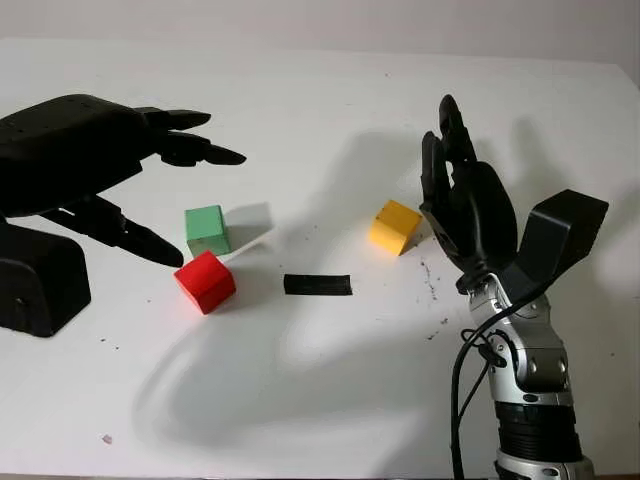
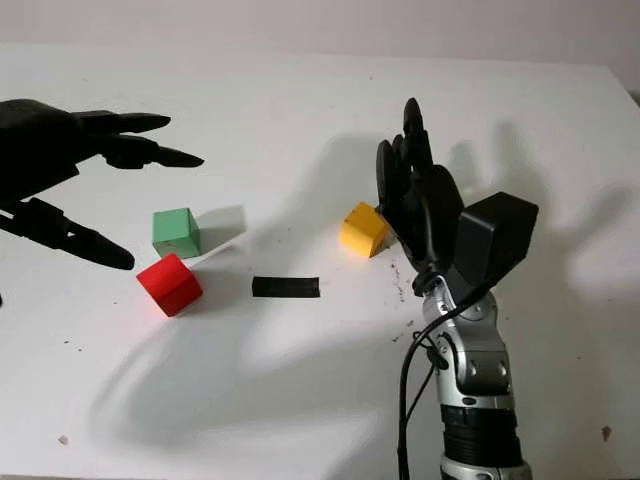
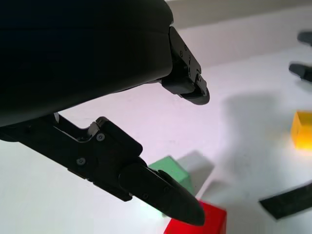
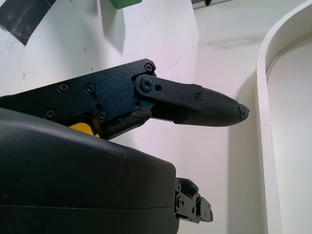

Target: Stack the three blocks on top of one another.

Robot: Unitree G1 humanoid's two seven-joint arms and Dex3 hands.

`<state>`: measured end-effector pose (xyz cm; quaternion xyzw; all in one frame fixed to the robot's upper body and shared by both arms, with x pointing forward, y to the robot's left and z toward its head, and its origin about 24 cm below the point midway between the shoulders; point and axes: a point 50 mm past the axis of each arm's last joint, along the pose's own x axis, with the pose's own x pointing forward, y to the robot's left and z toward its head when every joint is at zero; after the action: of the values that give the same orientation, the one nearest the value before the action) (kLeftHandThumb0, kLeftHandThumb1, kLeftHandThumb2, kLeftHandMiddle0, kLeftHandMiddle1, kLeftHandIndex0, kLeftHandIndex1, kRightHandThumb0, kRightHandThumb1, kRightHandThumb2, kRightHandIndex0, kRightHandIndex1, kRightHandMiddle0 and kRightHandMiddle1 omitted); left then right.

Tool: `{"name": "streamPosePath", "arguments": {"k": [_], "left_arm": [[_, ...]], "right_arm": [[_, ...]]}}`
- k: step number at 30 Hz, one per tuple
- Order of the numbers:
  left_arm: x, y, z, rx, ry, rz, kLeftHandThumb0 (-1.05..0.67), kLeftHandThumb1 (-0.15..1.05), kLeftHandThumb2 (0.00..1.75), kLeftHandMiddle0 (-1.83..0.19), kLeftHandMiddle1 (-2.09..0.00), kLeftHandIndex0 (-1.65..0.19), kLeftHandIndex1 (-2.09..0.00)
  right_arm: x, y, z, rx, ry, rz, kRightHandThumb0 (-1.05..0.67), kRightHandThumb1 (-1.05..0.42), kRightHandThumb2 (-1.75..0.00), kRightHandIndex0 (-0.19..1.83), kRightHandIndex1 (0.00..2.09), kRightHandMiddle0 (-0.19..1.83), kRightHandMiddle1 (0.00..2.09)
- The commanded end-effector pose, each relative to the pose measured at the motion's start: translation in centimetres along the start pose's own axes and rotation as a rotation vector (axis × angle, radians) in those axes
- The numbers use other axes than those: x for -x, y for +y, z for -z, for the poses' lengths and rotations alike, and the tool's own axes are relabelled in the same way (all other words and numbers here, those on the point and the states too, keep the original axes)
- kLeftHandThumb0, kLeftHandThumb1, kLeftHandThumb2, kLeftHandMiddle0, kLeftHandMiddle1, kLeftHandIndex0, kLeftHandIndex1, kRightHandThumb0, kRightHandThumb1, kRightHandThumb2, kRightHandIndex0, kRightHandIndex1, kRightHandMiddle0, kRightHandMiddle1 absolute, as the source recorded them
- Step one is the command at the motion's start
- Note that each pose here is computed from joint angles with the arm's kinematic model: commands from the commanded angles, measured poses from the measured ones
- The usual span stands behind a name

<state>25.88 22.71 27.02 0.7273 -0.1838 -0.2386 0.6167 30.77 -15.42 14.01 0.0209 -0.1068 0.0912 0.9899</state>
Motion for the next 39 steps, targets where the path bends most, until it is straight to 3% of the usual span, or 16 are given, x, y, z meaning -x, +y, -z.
{"name": "streamPosePath", "arguments": {"k": [1, 7, 11, 27, 39], "left_arm": [[0.1, 0.1, -0.3, -0.068, 0.008, 0.069, -0.74, 0.74, 0.06, -0.03, -0.01, -0.39, -0.04], [0.0, -0.8, -1.1, -0.160, -0.004, 0.174, -0.73, 0.77, 0.06, 0.08, -0.02, -0.36, -0.05], [0.0, -2.1, -1.2, -0.174, -0.052, 0.144, -0.72, 0.78, 0.06, 0.08, -0.04, -0.42, -0.07], [-0.9, -4.8, -1.4, -0.343, -0.104, 0.110, -0.73, 0.87, 0.07, 0.13, -0.04, -0.47, -0.06], [-1.6, -6.1, -1.3, -0.314, -0.121, 0.094, -0.71, 0.89, 0.06, 0.13, -0.05, -0.51, -0.07]], "right_arm": [[-0.1, -0.2, -0.6, 0.020, -0.022, 0.000, -0.72, -1.05, -0.64, -0.19, 0.00, -0.19, 0.00], [-0.2, -0.1, -0.6, 0.024, -0.021, -0.001, -0.73, -1.05, -0.64, -0.19, 0.00, -0.19, 0.00], [-0.2, -0.1, -0.6, 0.024, -0.020, -0.001, -0.72, -1.05, -0.64, -0.19, 0.00, -0.19, 0.00], [-0.1, -0.1, -0.4, 0.018, -0.018, 0.004, -0.72, -1.05, -0.62, -0.19, 0.00, -0.19, 0.00], [0.2, -0.3, -0.5, 0.013, -0.016, 0.003, -0.71, -1.05, -0.62, -0.19, 0.00, -0.19, 0.00]]}}
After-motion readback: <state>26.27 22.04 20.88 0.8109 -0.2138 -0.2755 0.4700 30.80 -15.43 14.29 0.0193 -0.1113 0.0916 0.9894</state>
